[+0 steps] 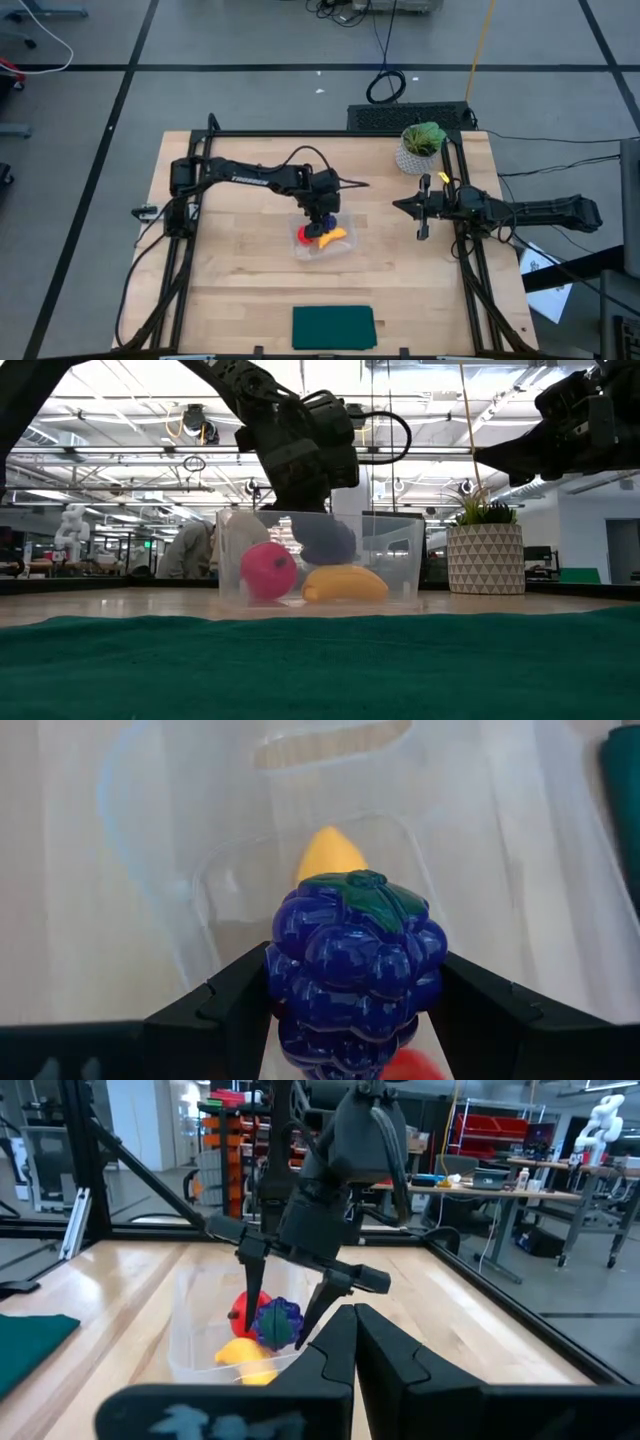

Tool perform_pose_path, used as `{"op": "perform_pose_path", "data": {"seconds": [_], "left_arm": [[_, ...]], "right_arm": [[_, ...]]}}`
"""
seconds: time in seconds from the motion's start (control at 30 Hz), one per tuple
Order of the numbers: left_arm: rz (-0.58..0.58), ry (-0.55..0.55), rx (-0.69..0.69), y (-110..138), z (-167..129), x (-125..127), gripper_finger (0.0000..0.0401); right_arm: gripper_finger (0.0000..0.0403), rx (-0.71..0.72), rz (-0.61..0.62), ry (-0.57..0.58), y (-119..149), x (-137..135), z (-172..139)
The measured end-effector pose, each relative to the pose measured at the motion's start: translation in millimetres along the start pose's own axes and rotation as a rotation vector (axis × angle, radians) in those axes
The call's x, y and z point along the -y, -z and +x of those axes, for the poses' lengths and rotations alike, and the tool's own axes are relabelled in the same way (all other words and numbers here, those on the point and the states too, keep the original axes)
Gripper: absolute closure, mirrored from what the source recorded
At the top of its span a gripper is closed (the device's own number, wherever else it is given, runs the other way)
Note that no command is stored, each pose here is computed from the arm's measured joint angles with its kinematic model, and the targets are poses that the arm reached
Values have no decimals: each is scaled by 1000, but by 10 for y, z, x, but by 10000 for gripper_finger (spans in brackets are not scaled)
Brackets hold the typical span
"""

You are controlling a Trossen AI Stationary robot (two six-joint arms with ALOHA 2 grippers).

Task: Pick and placing Produce into tupperware
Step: Put the purple grapes into the transparent bin

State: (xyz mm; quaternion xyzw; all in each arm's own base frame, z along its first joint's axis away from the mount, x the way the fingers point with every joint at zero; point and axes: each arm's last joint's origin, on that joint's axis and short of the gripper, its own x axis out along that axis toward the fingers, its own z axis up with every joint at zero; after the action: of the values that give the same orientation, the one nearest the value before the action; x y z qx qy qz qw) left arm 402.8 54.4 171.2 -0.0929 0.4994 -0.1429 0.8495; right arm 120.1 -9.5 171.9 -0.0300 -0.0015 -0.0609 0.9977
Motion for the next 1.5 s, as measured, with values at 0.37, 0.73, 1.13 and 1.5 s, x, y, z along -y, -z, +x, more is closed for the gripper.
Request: {"op": "perform_pose_path", "data": {"seconds": [0.37, 0.73, 1.13, 1.5], "left_arm": [[10, -6, 6, -12, 45, 36, 172], [-12, -91, 1, -24, 68, 67, 171], [-64, -115, 19, -37, 105, 43, 171], [-81, -143, -2, -17, 125, 50, 171]], "right_arm": [[403, 3, 0, 0, -3, 0, 0], [403, 3, 0, 0, -3, 0, 0], [403, 3, 7, 0, -3, 0, 0], [403, 6, 7, 0, -5, 0, 0]]}}
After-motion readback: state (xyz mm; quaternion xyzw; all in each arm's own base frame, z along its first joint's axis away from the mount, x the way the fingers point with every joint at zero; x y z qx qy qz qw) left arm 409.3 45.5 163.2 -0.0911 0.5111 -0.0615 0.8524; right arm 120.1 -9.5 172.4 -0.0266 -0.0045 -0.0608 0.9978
